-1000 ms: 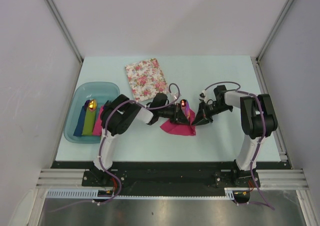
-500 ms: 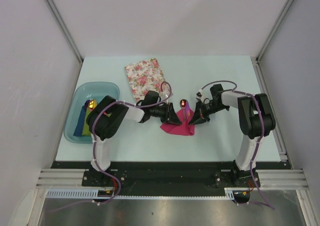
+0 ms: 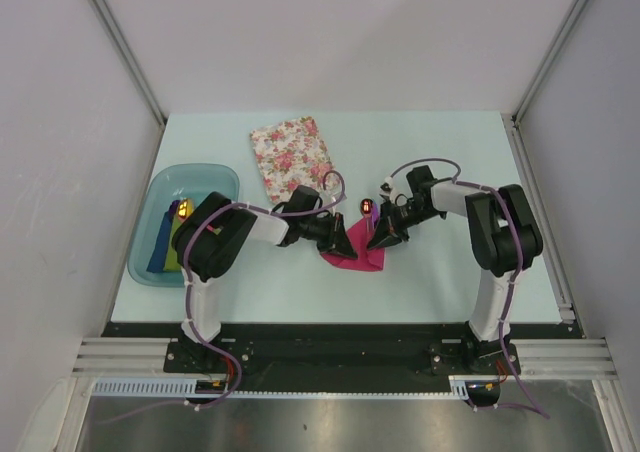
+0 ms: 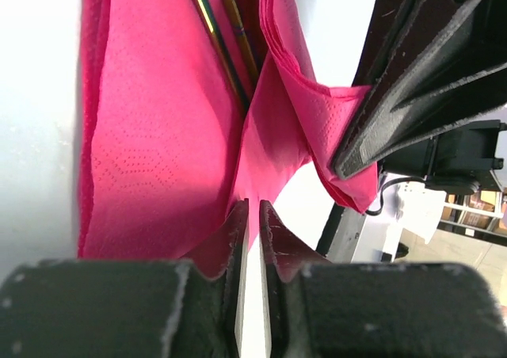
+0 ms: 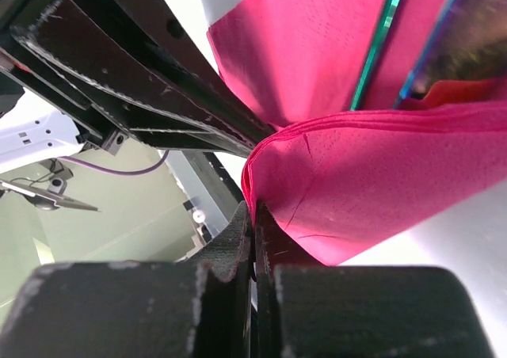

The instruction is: Place the utensils on the paper napkin and roll it up

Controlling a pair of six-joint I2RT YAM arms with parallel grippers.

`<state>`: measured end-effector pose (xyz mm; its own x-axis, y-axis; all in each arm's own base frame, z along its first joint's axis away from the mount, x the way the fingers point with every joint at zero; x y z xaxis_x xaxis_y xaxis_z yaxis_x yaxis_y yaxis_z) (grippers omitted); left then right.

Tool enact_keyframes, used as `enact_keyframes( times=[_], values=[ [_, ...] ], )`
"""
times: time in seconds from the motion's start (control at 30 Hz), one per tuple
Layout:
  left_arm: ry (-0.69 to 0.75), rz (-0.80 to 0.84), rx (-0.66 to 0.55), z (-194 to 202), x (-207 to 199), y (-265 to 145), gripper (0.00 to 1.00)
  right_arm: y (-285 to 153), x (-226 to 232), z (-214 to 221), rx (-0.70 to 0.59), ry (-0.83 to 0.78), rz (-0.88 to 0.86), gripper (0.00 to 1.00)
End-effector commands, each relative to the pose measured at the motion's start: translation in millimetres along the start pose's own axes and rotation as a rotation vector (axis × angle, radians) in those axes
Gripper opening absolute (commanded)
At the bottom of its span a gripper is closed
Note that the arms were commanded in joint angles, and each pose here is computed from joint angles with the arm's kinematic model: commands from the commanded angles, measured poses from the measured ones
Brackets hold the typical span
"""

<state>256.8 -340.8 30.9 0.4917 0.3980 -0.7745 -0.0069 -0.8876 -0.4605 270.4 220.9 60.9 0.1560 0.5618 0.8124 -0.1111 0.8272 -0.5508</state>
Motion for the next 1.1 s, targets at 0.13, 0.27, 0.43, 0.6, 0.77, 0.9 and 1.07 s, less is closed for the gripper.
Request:
enact_keyframes(
  times=[0.13, 0.27, 0.43, 0.6, 0.77, 0.9, 1.07],
  values=[
    [0.06, -0.004, -0.017, -11.8, 0.2, 1.6, 0.12, 17.9, 15.9, -11.4, -0.003, -0.066, 0.002, 0.0],
    [0.061, -0.003, -0.016, -11.8, 0.9, 2.3, 0.12, 25.7, 14.7, -11.2, 0.005, -0.081, 0.015, 0.0],
    [0.058, 0.002, -0.013, -10.9, 0.4, 2.4, 0.12, 33.0, 5.5, -12.0, 0.008, -0.081, 0.037, 0.0],
    [0.068, 0.013, -0.03, -14.5, -7.4, -6.4, 0.14, 39.9, 1.4, -14.1, 0.01, -0.084, 0.041, 0.0],
    [0.074, 0.001, -0.066, -21.4, -9.1, -24.3, 0.17, 44.3, -2.2, -16.0, 0.009, -0.091, 0.043, 0.0],
    [0.067, -0.019, -0.075, -20.5, -7.3, -40.3, 0.2, 46.1, -3.4, -17.7, 0.006, -0.089, 0.04, 0.0],
    [0.06, -0.041, -0.093, -17.5, -3.4, -54.3, 0.21, 50.6, 1.9, -18.7, 0.007, -0.108, 0.028, 0.0]
  ],
)
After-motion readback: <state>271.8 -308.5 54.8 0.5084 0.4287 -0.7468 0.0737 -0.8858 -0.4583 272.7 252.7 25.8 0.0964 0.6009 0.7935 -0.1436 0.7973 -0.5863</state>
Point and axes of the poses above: each gripper's point midway between its finger pads, its own y axis out along the fingers, its own x axis along the line the jaws close on, z = x × y, the point moved 1 cm from there along -y, back along the fingers, and after that the axes turned 12 degrees about y, right-handed, at the moved point
